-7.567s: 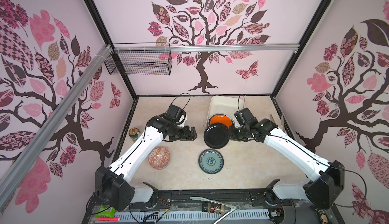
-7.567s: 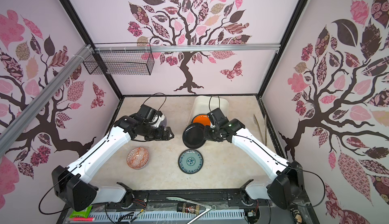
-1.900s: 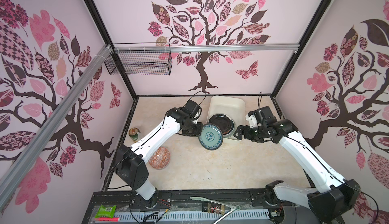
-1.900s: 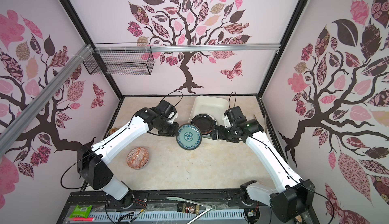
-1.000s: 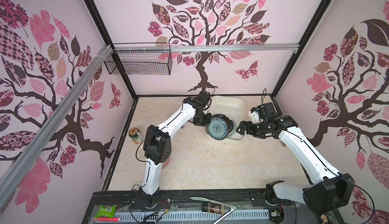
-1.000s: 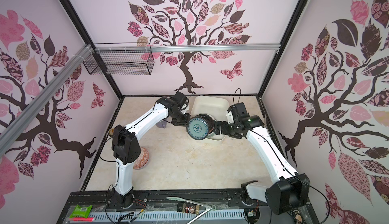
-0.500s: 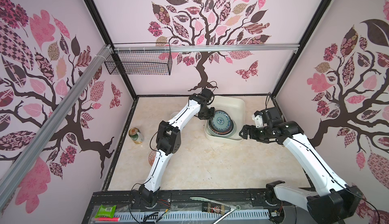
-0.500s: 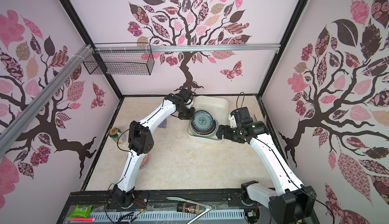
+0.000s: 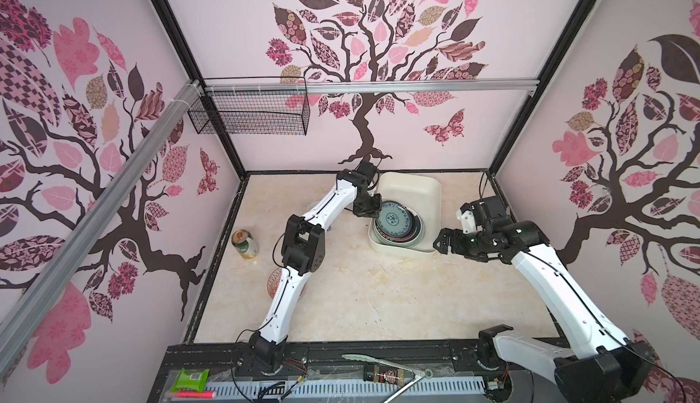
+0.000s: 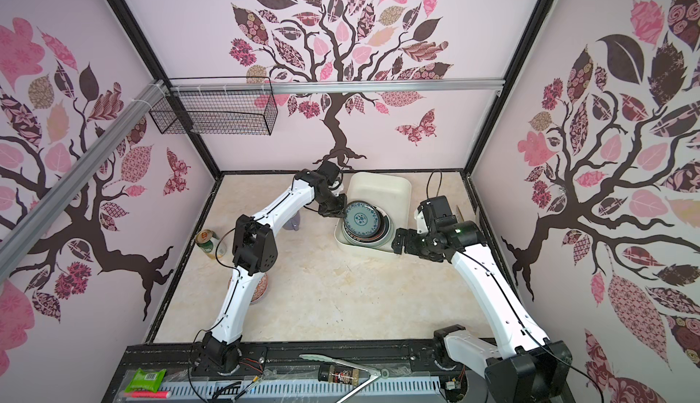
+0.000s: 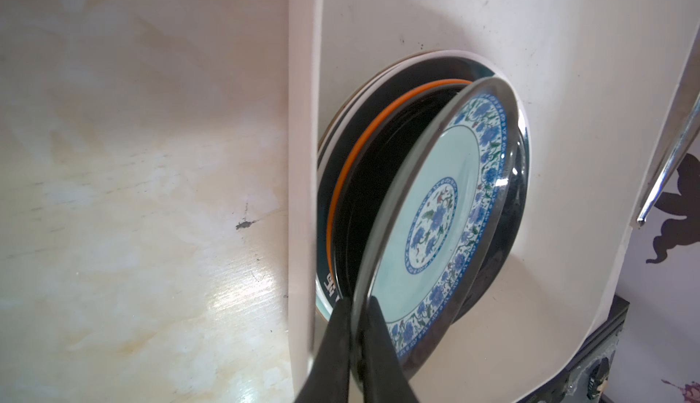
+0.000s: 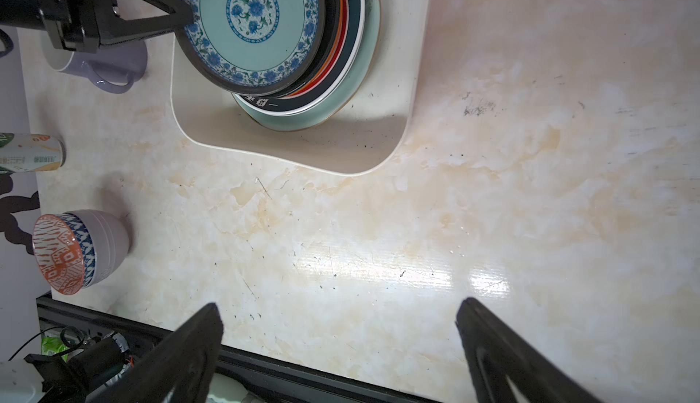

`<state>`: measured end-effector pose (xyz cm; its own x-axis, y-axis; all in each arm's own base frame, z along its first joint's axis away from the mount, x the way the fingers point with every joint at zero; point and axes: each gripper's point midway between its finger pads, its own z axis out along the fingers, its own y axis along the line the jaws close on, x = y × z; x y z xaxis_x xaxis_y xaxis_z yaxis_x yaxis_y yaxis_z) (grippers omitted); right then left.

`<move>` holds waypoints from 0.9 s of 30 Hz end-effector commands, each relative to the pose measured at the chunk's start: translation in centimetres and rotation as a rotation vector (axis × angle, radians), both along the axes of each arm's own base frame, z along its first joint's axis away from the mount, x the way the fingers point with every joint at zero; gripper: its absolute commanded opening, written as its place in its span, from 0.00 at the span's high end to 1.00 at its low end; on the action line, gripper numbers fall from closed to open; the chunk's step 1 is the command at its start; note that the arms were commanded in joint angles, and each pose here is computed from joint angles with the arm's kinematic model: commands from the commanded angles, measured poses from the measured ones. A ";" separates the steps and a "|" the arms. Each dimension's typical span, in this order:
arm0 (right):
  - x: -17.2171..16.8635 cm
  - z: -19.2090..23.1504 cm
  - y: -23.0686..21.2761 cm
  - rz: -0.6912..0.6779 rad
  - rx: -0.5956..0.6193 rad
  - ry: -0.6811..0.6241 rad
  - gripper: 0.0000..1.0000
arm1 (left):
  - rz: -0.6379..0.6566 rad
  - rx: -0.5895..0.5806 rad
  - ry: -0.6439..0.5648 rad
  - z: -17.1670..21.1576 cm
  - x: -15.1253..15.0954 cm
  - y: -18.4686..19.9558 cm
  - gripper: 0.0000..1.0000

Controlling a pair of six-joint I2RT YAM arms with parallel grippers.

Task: Place the mixed dishes into the plastic bin
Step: 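Carry the tilted patterned plate into the bin with the left gripper, then open the left gripper to release the patterned plate onto the stack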

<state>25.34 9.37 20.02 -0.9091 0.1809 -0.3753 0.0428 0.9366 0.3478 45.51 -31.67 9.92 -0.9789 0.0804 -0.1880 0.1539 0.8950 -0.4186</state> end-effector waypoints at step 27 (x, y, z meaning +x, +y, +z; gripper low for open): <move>2.3 -0.4 2.0 0.030 0.086 0.037 0.00 | 0.035 -0.002 -0.175 10.5 -5.1 5.6 0.36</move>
